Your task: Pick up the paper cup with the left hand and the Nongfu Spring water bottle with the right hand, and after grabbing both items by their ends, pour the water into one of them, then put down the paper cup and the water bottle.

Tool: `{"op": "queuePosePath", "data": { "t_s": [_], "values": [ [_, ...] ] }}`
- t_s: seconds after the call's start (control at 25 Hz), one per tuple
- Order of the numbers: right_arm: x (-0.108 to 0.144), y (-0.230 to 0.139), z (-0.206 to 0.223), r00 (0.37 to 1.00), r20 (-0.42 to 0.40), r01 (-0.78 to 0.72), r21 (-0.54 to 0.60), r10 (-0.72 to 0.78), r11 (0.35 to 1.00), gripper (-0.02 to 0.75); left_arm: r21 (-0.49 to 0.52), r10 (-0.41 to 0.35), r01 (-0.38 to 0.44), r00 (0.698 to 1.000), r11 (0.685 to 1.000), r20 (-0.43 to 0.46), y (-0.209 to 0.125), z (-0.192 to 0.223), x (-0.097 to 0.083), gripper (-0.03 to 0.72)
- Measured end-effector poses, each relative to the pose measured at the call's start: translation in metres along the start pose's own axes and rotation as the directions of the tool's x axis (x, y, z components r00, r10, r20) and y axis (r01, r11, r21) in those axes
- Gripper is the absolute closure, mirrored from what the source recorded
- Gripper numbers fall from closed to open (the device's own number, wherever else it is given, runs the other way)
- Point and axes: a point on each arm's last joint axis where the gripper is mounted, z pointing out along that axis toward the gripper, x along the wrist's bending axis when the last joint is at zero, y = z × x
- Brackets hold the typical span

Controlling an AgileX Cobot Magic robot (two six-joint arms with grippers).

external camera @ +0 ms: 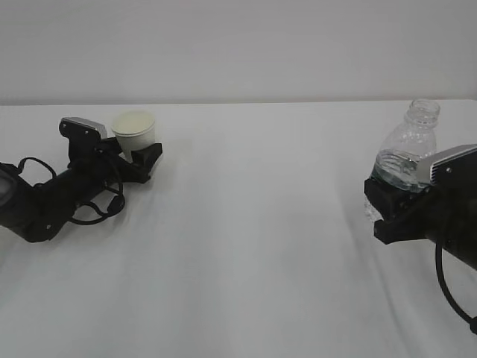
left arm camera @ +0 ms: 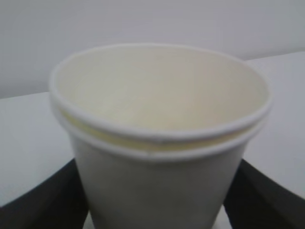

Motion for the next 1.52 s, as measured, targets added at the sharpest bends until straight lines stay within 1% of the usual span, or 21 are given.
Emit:
{"op": "queuePosePath", "data": {
  "t_s": [0.44,0.52,0.72,0.84,1.24,1.52],
  "values": [
    [0.0,0.0,0.0,1.0,0.0,0.0,0.0,0.0,1.0,0.372,-0.009,0.004,-0.004,1.0,1.0,0.0,0.001,0.003,0.001,0.104],
    [0.0,0.0,0.0,1.0,0.0,0.0,0.0,0.0,1.0,0.372,-0.009,0.004,-0.004,1.0,1.0,0.0,0.001,0.003,0.001,0.121],
    [0.0,0.0,0.0,1.0,0.0,0.0,0.0,0.0,1.0,0.372,-0.009,0.004,-0.004,1.0,1.0,0.0,0.001,0.003,0.001,0.203],
    [0.0,0.0,0.0,1.0,0.0,0.0,0.0,0.0,1.0,0.372,-0.011,0.004,-0.004,1.0,1.0,0.001,0.001,0.003,0.001,0.221],
    [0.0,0.0,0.0,1.0,0.002,-0.003,0.0,0.003,1.0,0.372,0.002,0.004,-0.004,1.0,1.0,0.016,0.002,-0.004,-0.003,0.223],
    [-0.001,0.0,0.0,1.0,0.007,-0.005,0.0,0.005,1.0,0.372,0.008,0.004,-0.004,1.0,1.0,0.02,0.019,-0.017,-0.01,0.224]
  ]
}}
